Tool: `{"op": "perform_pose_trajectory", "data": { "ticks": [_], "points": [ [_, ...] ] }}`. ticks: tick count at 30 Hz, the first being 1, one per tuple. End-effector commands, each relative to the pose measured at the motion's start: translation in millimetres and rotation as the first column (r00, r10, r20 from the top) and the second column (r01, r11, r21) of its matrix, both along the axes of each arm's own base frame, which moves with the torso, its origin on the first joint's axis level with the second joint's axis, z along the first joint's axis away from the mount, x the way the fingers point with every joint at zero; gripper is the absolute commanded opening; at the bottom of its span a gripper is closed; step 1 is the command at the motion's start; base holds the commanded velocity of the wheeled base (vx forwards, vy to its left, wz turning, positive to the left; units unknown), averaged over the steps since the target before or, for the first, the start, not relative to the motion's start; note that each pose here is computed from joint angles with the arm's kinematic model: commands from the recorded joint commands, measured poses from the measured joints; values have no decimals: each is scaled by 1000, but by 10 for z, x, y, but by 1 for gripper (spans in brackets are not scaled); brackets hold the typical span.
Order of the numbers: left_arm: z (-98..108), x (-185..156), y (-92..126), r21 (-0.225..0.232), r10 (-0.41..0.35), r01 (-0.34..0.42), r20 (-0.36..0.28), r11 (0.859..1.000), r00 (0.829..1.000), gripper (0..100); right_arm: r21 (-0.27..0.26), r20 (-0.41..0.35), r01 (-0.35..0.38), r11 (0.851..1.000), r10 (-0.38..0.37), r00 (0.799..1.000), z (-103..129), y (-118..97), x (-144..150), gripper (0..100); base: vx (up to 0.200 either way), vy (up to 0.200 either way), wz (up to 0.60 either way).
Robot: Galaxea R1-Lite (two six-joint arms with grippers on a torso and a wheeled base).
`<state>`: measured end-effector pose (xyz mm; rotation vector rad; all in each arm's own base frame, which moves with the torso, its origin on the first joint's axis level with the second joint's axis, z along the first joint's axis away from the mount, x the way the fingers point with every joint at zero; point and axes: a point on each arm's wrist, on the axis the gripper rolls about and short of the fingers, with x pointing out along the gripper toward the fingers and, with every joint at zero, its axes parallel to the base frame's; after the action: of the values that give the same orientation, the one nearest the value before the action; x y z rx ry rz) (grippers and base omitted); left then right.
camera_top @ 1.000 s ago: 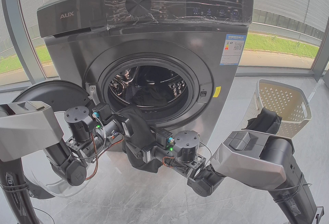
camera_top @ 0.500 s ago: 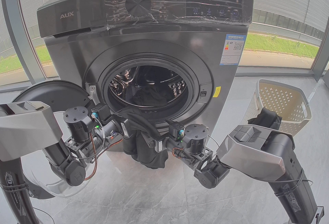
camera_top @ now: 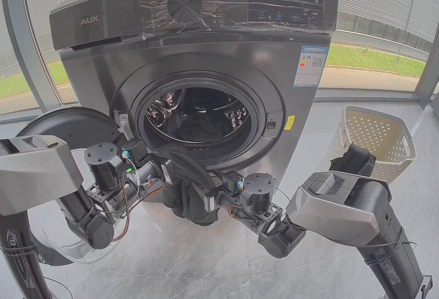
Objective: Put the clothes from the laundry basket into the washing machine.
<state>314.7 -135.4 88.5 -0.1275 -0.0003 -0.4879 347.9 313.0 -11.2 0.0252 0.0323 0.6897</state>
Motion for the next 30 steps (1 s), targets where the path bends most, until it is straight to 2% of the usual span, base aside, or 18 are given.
{"op": "perform_pose_trajectory", "data": {
  "ticks": [1, 7, 10, 20, 24, 30],
  "points": [
    [32, -19, 3, -4, -3, 3, 8, 1000, 1000, 0, 2, 2, -3, 1000, 3, 1000, -1, 2, 2, 0, 0, 0, 0],
    [33, -25, 5, -4, -3, 3, 8, 1000, 1000, 0, 21, 20, 0, 1000, 0, 1000, 80, -26, 3, 0, 0, 0, 0],
    [11, -37, 22, 2, -1, 1, -3, 1000, 1000, 0, 37, 35, 12, 999, -13, 999, 252, -97, -2, 0, 0, 0, 0],
    [-65, -76, 53, 18, -2, 3, -36, 1000, 999, 0, 79, 79, 116, 990, -122, 989, 870, -640, 31, 0, 0, 0, 0],
    [-114, -113, 56, 28, -10, 11, -58, 1000, 998, 0, 101, 103, 115, 988, -125, 987, 1018, -667, 5, 0, 0, 0, 0],
    [-171, -179, 61, 44, -42, 46, -87, 998, 995, 0, 106, 107, 102, 989, -113, 988, 1035, -621, -22, 0, 0, 0, 0]
  ]
}}
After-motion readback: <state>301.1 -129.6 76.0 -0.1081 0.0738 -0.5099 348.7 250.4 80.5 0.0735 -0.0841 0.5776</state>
